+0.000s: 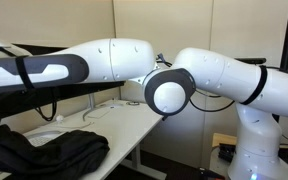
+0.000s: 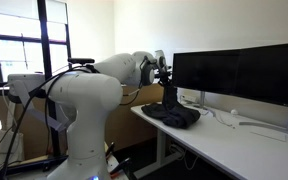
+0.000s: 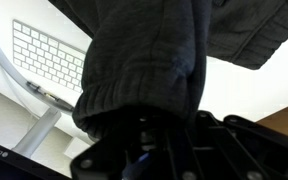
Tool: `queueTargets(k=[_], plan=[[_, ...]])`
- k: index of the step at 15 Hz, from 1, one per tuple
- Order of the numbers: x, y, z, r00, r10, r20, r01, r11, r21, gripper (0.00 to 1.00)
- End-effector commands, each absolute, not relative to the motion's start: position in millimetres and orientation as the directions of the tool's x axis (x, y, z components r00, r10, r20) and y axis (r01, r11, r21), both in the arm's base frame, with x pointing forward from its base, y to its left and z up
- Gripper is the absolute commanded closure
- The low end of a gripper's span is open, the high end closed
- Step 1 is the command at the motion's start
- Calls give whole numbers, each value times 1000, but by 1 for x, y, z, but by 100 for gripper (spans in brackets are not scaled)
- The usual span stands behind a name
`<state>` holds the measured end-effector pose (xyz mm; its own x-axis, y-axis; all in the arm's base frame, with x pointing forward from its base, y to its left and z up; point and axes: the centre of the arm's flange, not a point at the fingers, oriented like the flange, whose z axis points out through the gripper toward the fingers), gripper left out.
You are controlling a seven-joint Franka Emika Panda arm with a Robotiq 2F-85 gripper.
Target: Fold the cloth
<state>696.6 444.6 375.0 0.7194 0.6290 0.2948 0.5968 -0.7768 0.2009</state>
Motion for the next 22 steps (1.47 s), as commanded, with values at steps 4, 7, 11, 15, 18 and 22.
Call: queueTargets(k=[4,7,11,15,18,22], plan=[[661,468,323,695,677,243,664,-734,145,95],[637,484,307,690,686,231,678,-724,127,95],[605,497,289,698,684,212,676,-727,120,95],[594,497,276,726,657,204,651,-752,105,95],[599,493,270,742,636,211,634,-769,86,95],[597,493,268,737,638,223,636,-766,91,95]])
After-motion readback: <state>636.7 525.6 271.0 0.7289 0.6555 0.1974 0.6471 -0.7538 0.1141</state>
